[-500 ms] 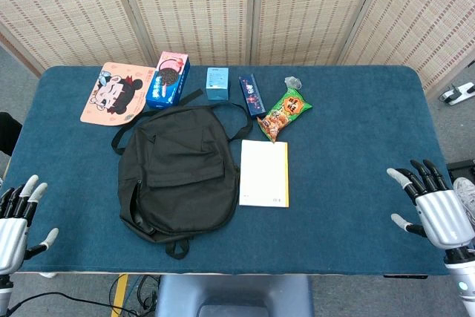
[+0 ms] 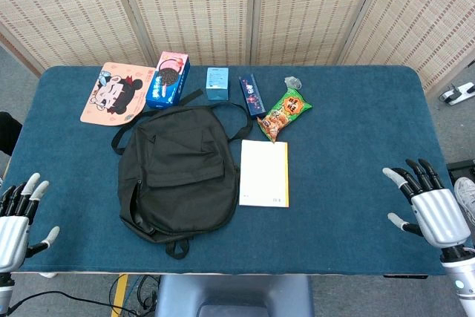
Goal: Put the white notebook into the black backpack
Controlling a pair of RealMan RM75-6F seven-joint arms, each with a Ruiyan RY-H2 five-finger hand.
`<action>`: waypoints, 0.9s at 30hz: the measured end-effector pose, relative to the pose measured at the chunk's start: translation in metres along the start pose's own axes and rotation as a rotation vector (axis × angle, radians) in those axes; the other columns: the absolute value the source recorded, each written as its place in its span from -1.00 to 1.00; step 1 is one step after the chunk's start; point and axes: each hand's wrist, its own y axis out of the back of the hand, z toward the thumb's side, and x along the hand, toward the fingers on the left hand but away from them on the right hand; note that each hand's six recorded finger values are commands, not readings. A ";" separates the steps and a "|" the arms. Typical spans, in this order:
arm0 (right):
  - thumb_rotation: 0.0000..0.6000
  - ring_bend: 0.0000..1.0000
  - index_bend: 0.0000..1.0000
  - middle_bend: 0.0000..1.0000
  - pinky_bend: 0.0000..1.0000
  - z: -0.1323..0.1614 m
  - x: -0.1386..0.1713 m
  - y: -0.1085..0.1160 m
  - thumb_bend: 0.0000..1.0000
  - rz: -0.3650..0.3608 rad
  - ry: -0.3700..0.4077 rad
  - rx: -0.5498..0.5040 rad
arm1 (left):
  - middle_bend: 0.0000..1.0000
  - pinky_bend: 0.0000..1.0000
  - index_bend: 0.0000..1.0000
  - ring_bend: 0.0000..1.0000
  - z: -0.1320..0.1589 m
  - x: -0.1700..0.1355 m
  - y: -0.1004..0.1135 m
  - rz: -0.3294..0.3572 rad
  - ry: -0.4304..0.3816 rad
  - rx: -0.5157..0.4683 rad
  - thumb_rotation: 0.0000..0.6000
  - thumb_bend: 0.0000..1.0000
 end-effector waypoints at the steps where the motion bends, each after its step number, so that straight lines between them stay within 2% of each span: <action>1: 1.00 -0.86 -0.68 -0.56 -0.89 0.001 -0.001 0.000 -0.77 0.001 0.004 0.001 | -1.00 -1.00 -0.96 -1.00 0.000 0.000 0.000 0.000 0.000 0.000 1.00 -0.46; 8: 1.00 -0.86 -0.68 -0.56 -0.89 0.013 -0.018 -0.002 -0.78 0.019 0.070 0.018 | -1.00 -1.00 -0.96 -1.00 0.000 -0.001 0.002 0.004 0.005 0.000 1.00 -0.46; 14: 1.00 -0.86 -0.68 -0.56 -0.89 0.039 -0.045 -0.012 -0.73 0.058 0.178 0.027 | -1.00 -1.00 -0.96 -1.00 0.002 -0.003 0.001 -0.001 0.004 0.002 1.00 -0.46; 21: 1.00 -0.86 -0.68 -0.56 -0.89 0.084 -0.080 -0.042 -0.73 0.152 0.344 0.050 | -1.00 -1.00 -0.96 -1.00 0.001 -0.007 0.004 0.008 0.015 0.006 1.00 -0.46; 27: 1.00 -0.86 -0.68 -0.56 -0.89 0.118 -0.108 -0.072 -0.73 0.193 0.448 0.083 | -1.00 -1.00 -0.96 -1.00 -0.002 -0.011 0.004 0.009 0.031 0.009 1.00 -0.46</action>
